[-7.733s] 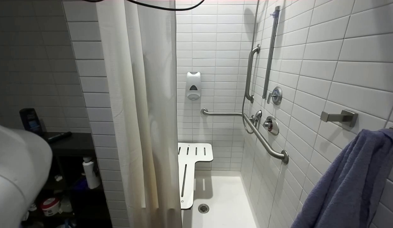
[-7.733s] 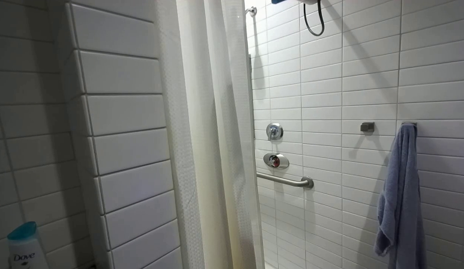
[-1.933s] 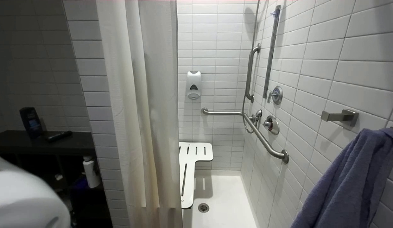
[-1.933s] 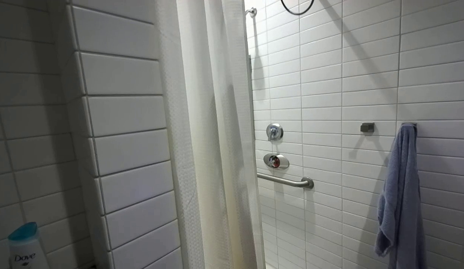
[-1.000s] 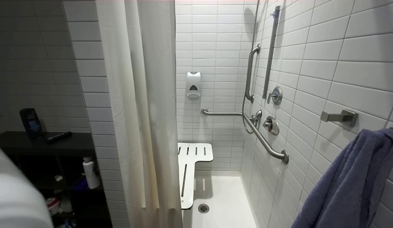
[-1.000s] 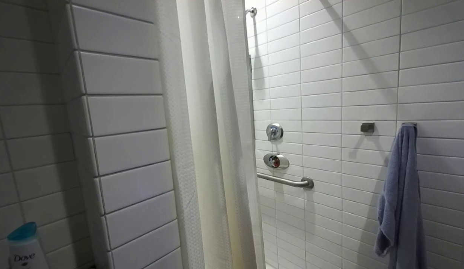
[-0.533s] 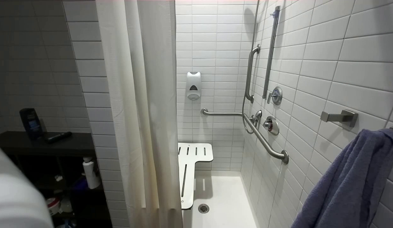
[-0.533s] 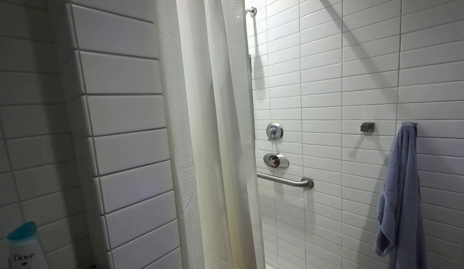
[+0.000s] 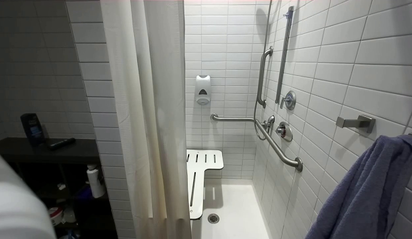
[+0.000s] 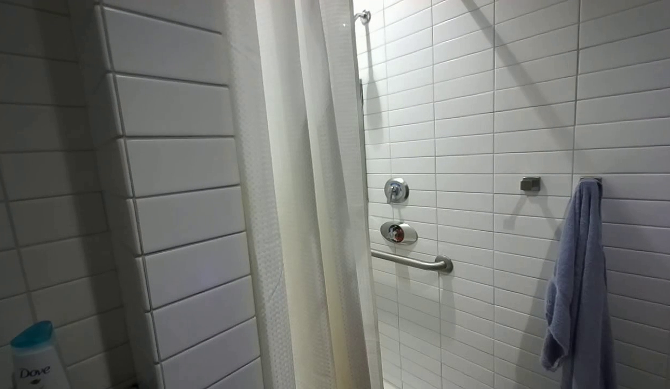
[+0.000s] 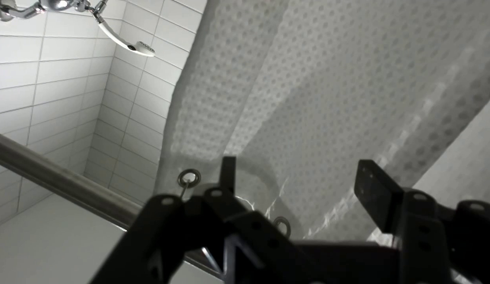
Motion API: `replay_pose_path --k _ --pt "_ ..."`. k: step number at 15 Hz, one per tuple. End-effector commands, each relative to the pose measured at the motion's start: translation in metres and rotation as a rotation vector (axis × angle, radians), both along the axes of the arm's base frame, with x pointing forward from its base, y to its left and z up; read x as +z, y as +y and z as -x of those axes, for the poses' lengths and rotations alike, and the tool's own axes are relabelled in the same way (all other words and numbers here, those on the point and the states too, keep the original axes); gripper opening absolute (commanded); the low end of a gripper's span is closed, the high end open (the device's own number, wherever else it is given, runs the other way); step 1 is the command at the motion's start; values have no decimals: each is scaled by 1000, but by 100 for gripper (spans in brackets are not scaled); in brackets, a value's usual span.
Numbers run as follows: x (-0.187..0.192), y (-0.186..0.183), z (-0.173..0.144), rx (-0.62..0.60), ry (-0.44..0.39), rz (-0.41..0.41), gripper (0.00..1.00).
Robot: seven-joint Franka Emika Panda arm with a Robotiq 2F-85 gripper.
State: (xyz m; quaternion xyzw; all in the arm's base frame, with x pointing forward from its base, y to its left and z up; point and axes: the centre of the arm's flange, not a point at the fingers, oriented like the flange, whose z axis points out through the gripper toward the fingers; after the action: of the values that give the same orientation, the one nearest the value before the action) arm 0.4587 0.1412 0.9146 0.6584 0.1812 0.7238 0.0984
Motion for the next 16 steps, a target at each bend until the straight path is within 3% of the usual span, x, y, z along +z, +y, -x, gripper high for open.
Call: replay_pose_path --k 1,15,16 --pt "0 0 0 0 0 0 78" --pt "0 0 0 0 0 0 78" --pt "0 0 0 0 0 0 94"
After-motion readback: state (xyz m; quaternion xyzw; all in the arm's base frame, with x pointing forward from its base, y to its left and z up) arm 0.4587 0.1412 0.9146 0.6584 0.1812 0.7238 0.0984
